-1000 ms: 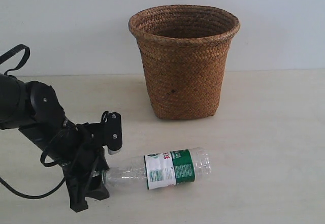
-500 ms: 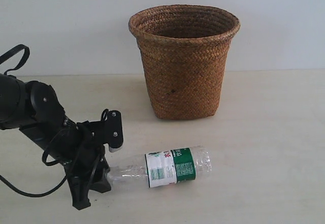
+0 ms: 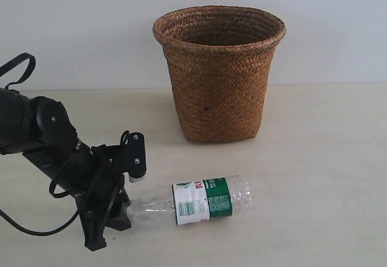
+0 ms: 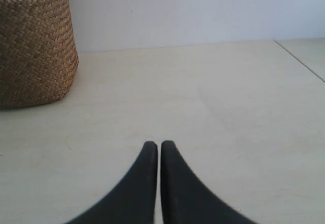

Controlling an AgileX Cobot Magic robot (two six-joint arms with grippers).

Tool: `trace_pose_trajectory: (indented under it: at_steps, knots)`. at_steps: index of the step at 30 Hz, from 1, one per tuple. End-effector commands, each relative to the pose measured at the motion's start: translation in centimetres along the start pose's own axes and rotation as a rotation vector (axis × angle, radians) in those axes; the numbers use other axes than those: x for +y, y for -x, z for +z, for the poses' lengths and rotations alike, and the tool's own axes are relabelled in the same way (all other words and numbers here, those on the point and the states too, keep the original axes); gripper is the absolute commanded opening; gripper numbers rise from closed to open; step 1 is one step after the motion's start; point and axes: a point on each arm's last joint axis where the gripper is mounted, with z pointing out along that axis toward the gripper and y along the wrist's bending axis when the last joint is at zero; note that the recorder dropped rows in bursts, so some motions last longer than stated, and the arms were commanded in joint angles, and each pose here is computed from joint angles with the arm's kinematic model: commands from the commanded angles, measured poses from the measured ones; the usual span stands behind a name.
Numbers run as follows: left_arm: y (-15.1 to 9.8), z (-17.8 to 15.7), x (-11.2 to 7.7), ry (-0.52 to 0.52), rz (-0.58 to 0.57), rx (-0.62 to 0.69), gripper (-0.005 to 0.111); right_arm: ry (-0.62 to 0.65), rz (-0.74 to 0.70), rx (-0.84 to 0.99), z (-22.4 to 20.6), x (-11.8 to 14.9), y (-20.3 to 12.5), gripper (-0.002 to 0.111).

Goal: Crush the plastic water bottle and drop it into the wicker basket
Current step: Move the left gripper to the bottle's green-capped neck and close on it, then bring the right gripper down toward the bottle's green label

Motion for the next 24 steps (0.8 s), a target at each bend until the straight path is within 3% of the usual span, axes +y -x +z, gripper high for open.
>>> trace_pose_trajectory:
  at_steps: [1,8,10,13,14,16,17,20,24]
  knots:
    - [0.1,0.2,-0.3,-0.015,0.046,0.007,0.004,-0.004,-0.004,-0.007,0.0,0.0,0.1,0.000]
    - [0.0,0.2,-0.3,-0.013,0.071,0.019,0.004,0.000,-0.004,-0.021,0.0,0.0,0.2,0.000]
    - [0.0,0.2,-0.3,-0.013,0.071,0.019,0.004,0.019,0.083,-0.038,0.0,0.2,0.4,0.000]
    - [-0.1,0.2,-0.2,-0.011,0.086,0.027,0.004,0.077,0.425,-0.059,-0.1,0.6,0.7,0.000]
    - [-0.1,0.2,-0.2,-0.011,0.088,0.028,0.004,0.122,0.676,-0.086,-0.1,0.8,1.1,0.000]
    - [-0.1,0.2,-0.3,-0.013,0.088,0.028,0.004,0.177,1.011,-0.102,-0.2,0.9,1.5,0.000]
    - [-0.1,0.2,-0.3,-0.013,0.088,0.028,0.004,0.193,1.064,-0.134,-0.2,0.9,1.9,0.000]
    - [-0.1,0.2,-0.3,-0.013,0.088,0.028,0.004,0.195,1.057,-0.146,-0.3,0.8,1.9,0.000]
    - [-0.1,0.2,-0.3,-0.022,0.084,0.030,0.004,0.265,0.888,-0.223,-0.9,1.1,3.8,0.000]
